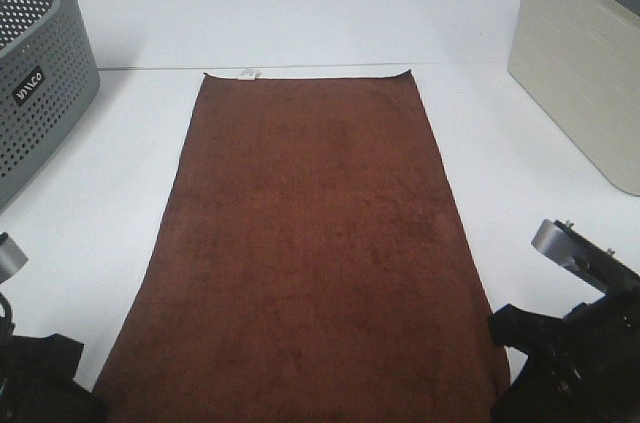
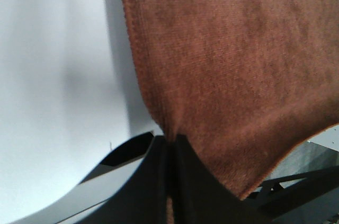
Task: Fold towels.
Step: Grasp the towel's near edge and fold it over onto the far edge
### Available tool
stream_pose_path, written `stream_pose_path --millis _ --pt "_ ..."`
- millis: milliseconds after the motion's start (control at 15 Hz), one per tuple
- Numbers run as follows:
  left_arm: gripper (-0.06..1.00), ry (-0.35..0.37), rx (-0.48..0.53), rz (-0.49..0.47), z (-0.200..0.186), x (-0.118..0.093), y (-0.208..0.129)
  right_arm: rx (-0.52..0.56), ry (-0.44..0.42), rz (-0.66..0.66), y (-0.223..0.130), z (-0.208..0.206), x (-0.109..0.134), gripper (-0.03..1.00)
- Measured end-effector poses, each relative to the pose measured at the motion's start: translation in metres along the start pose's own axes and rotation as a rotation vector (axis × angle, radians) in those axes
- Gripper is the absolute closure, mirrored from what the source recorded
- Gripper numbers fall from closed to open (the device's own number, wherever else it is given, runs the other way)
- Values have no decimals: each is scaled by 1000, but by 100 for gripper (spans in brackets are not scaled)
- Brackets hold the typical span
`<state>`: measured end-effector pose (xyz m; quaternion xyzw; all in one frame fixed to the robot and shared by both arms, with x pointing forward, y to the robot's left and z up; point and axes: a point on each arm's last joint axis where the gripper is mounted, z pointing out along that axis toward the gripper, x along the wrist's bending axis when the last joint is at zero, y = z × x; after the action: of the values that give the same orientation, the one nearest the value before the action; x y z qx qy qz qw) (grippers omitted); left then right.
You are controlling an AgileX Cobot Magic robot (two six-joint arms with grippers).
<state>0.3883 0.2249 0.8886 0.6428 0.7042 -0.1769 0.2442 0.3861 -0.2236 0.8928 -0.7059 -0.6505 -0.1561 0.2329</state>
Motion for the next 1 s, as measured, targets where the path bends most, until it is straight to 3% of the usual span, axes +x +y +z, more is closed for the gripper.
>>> stream_pose_path --millis 133,400,600,667,1000 --pt "94 -16 11 -2 -3 0 -10 5 5 9 -12 0 -3 97" --pt "94 -23 -23 -11 -5 -5 -1 -42 21 -14 -1 -6 5 97" --pt "94 -42 -113 0 -15 -22 36 -141 41 -82 33 -24 25 97" --pt "94 -41 -153 21 -22 -33 58 -191 30 -106 59 -36 38 97" --pt "94 16 -196 51 -21 -53 137 -329 -55 -171 147 -70 72 97"
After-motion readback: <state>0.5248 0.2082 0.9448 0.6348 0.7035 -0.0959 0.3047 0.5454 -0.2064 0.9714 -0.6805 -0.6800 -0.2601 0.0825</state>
